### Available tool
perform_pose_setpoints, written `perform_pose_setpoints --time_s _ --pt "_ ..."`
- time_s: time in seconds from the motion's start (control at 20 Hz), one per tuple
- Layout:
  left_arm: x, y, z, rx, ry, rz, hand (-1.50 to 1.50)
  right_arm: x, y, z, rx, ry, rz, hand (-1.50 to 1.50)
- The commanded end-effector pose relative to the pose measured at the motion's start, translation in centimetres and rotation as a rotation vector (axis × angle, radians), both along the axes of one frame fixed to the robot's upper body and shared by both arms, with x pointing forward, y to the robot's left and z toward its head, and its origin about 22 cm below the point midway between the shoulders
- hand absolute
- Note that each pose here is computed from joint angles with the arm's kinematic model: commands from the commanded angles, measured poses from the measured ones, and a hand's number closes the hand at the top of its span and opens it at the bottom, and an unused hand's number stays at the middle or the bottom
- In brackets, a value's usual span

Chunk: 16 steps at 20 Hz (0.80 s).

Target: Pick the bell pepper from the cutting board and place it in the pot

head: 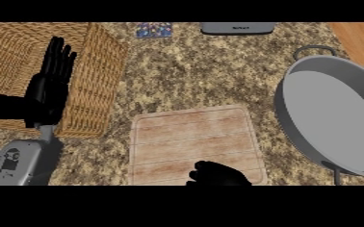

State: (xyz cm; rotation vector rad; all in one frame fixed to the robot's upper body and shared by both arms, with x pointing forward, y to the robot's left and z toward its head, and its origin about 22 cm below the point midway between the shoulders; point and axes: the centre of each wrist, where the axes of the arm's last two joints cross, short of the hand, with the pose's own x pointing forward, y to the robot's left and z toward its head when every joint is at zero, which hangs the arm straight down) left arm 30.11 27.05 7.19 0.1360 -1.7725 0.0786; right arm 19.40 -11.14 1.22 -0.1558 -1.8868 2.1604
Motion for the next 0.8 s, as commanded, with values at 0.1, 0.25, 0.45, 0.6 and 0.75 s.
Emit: perform_pose_setpoints --time_s 0.1,0.25,0.45,0.6,0.75 --pt "-0.4 1.4 -0.4 0.015 0.021 0.039 0.0 -7.8 2.4 -1.3 0.137 0.136 -0.401 1.5" --pt "-0.9 1.6 -0.8 -0.001 0.03 0.036 0.0 -10.9 3.4 2.1 0.254 0.132 -0.528 1.5" --pt "-1.4 1.9 0.0 0.007 0.034 0.029 0.0 -12.2 1.3 4.9 0.39 -0.033 -0.741 1.5" --pt "-0.7 1.7 0.6 0.012 0.013 0.036 0.0 -10.9 -0.3 7.1 0.499 -0.116 -0.85 1.5" --pt "-1.1 1.8 0.0 0.0 0.029 0.024 0.0 -10.7 -1.4 7.5 0.574 -0.205 -0.942 1.5"
